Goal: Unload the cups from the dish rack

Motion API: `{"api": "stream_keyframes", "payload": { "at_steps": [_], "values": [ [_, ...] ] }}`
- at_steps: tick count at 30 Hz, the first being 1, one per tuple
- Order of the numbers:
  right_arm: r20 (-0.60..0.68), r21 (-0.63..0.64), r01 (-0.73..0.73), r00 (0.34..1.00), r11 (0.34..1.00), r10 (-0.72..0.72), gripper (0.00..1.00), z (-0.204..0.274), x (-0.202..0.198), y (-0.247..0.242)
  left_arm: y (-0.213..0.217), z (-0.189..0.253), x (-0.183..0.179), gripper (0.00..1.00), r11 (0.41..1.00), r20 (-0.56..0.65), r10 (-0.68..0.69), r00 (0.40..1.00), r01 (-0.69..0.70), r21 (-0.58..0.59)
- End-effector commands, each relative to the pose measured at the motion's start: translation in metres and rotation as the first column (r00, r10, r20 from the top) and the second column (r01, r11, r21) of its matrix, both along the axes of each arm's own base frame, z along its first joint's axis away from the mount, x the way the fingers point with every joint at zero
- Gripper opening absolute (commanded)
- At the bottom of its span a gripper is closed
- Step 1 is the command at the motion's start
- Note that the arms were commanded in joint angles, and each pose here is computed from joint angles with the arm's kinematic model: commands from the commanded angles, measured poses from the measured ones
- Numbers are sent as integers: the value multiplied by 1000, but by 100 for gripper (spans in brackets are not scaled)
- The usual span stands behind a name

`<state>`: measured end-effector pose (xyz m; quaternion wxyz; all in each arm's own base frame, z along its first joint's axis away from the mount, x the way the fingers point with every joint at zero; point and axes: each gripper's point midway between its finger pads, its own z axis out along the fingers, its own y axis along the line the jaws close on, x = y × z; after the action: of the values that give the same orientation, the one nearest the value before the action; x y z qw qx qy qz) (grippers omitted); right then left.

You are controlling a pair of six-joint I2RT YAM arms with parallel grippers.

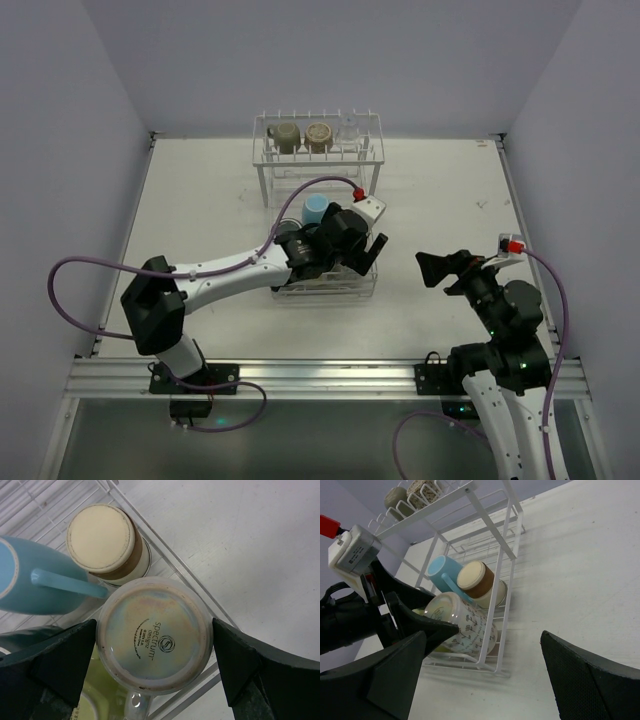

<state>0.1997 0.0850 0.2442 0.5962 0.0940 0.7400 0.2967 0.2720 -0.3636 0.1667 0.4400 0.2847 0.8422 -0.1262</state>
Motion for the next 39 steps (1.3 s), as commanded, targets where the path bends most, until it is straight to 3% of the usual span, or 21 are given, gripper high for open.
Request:
{"api": "stream_keyframes", "payload": {
  "at_steps": [1,20,24,26,29,31,39],
  "values": [
    [7,-3,-38,999,999,38,99,1,-1,6,-6,5,6,100,1000,19,-1,1000,1,13],
    [-19,1,-54,998,999,54,99,-5,0,9,-4,-36,1,99,996,-61,-8,998,13,87],
    [-25,0,-55,998,998,55,99,-6,0,9,-1,-32,1,56,997,-53,-4,999,9,82],
    [-24,2,-55,998,998,55,99,-6,0,9,1,-27,2,28,997,-45,5,999,-1,71],
    [-20,12,-62,998,998,62,99,-4,0,11,4,-14,4,6,999,-25,11,1000,-10,33],
    [-14,23,-74,997,997,75,99,-2,1,14,5,-2,6,0,1000,-12,14,1000,-14,-1],
    [10,88,-133,991,987,133,99,11,4,26,5,45,15,0,991,32,8,999,-3,-137]
  ]
}}
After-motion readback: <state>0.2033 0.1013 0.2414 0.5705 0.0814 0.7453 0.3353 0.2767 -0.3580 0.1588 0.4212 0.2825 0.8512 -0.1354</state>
